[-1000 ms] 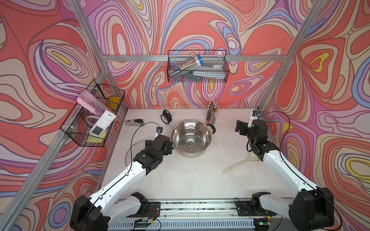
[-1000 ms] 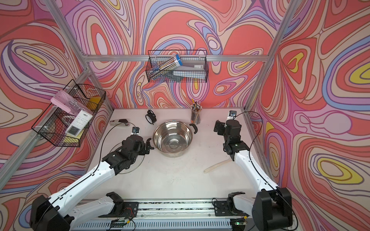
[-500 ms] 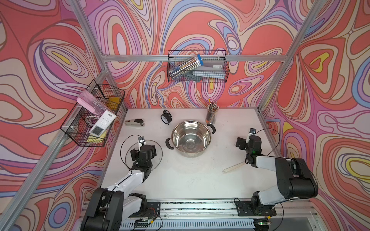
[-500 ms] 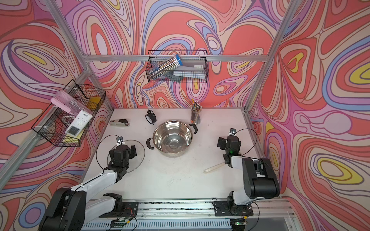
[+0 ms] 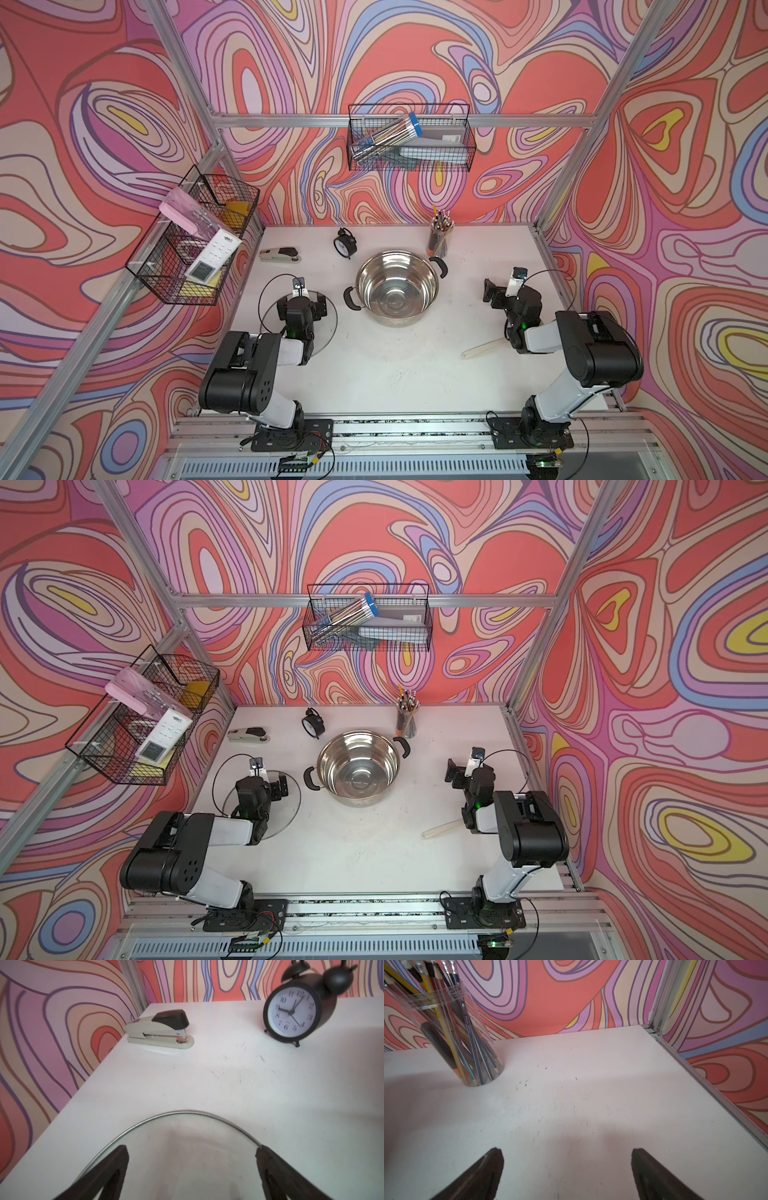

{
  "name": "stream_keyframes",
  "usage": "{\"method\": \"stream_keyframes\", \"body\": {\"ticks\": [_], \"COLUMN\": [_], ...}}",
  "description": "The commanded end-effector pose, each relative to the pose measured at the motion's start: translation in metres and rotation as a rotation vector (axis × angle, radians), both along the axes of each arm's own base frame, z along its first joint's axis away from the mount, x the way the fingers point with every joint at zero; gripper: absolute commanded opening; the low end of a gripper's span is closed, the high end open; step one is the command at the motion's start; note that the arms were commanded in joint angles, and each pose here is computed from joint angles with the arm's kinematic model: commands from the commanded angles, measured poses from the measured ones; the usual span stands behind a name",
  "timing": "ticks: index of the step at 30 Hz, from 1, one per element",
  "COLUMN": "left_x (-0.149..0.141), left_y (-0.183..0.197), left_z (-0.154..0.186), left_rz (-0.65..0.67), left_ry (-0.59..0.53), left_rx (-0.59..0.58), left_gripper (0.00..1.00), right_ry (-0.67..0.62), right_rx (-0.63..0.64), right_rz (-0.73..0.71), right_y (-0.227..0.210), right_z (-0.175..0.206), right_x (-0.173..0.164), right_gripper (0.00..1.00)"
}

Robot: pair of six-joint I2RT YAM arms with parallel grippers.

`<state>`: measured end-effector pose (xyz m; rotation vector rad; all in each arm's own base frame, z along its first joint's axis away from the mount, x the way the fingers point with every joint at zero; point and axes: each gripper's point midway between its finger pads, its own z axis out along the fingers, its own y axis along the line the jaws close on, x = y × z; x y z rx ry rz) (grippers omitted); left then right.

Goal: Stir the soup with a spoon
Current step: Reset both arms

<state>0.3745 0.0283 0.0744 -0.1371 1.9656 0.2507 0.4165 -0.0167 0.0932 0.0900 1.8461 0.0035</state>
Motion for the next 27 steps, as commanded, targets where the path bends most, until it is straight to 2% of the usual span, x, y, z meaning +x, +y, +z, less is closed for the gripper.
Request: {"method": "stream_keyframes", "body": {"ticks": [1,3,9,27], "left_x": [0.0163,0.0159,0.0151,0.0169], "left_y": [-0.0054,-0.0045,-0.0032,-0.0034], "left_z": [0.0186,0.0154,0.017,0.0153], "left_rz": [-0.043,-0.045,-0.041,-0.04], "left_ry": [-0.071,-0.031,-0.062,-0.044], "left_rx": [-0.001,-0.025,-0.022,-0.025], "left_gripper": [0.99,0.99,0.99,0.99], "right_ry": [-0.027,-0.027,-0.006,-0.013], "right_rx": [-0.008,-0.009,-0.01,-0.009], "right_rz": [0.014,0.014,-0.017,-0.016], "right_y": [0.0017,0.0019,-0.0018,-0.0016], "right_z": [0.0079,0.0074,0.0051,0.0063], "right_x": [0.0066,0.0062,0.0097,0.0091], "right_gripper": [0.98,0.98,0.98,0.98]}}
